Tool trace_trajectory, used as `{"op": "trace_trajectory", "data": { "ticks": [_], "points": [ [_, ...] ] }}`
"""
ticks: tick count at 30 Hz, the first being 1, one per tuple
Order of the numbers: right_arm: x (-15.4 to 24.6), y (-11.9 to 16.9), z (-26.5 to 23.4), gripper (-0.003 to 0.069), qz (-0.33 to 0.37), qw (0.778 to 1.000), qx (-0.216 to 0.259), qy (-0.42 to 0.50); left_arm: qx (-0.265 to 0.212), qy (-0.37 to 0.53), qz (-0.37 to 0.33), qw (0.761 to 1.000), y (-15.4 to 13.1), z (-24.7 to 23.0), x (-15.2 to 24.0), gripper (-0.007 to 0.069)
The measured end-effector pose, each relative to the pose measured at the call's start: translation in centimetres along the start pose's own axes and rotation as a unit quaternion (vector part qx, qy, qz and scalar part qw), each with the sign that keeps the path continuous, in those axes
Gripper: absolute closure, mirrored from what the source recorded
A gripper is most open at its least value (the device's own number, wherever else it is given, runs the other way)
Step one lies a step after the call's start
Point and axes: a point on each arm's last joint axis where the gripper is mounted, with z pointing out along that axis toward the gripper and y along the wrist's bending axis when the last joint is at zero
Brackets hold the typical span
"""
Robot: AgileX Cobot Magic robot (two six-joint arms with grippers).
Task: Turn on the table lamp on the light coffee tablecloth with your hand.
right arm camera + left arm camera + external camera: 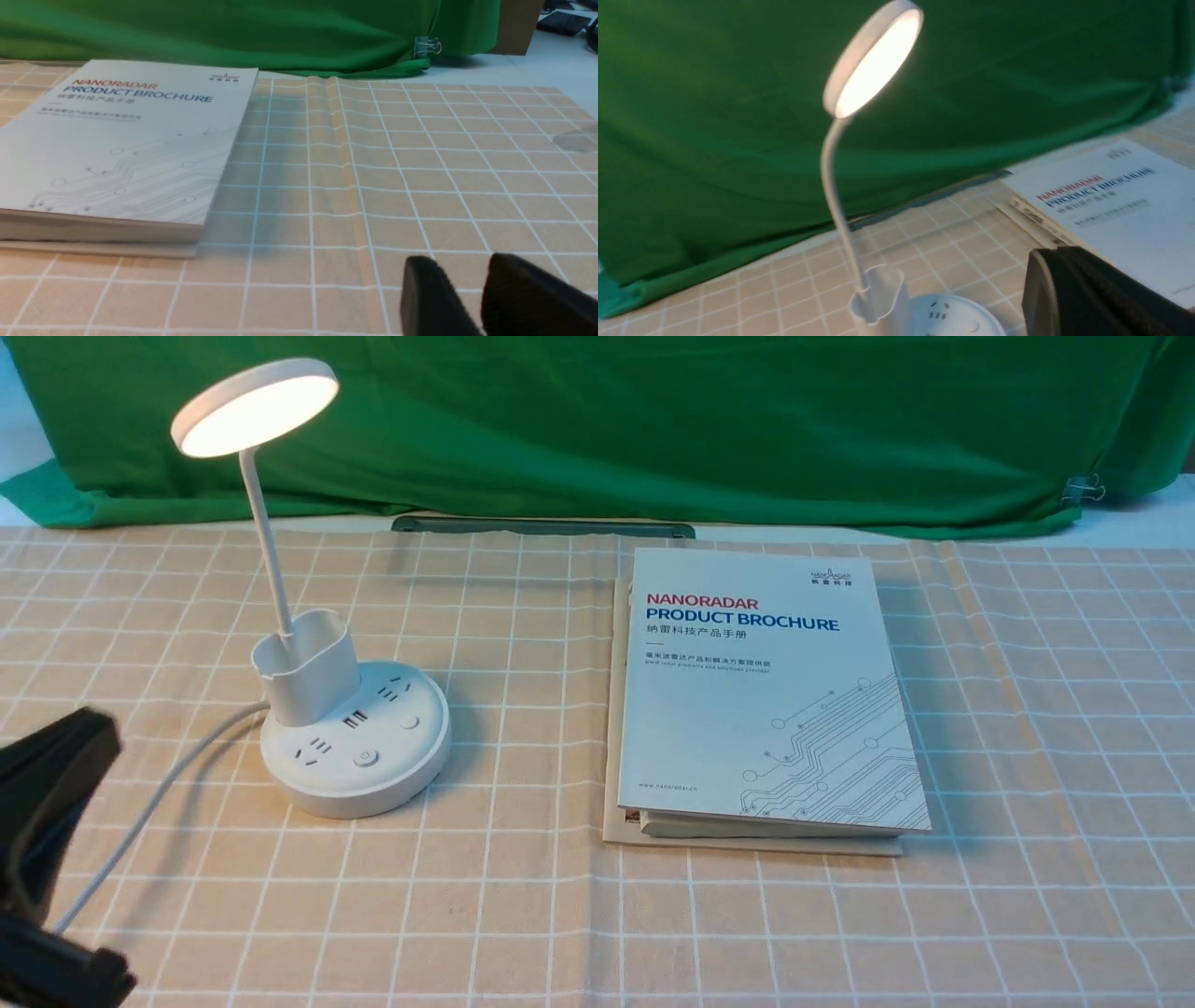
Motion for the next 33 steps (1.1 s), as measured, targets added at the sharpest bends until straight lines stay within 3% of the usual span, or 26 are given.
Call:
{"op": "trace_trajectory", "data": {
  "ticks": [4, 8, 12, 33],
  "points": [
    [0.0, 0.0, 0.0, 0.0418, 0.000, 1.000, 0.000, 0.000, -0.066, -0.016, -0.036, 0.997, 0.2, -2.3, 3.9, 0.0624],
    [0.0, 0.0, 0.0, 0.0418, 0.000, 1.000, 0.000, -0.001, -0.102, 0.021, -0.080, 0.991, 0.2, -3.1, 5.8, 0.0624],
    [0.0, 0.0, 0.0, 0.0418, 0.000, 1.000, 0.000, 0.000, -0.097, 0.091, -0.088, 0.987, 0.0, -3.3, 7.2, 0.0624],
    [0.0, 0.0, 0.0, 0.0418, 0.000, 1.000, 0.000, 0.000, -0.094, 0.098, -0.073, 0.988, -0.1, -3.3, 7.3, 0.0624]
  ]
}}
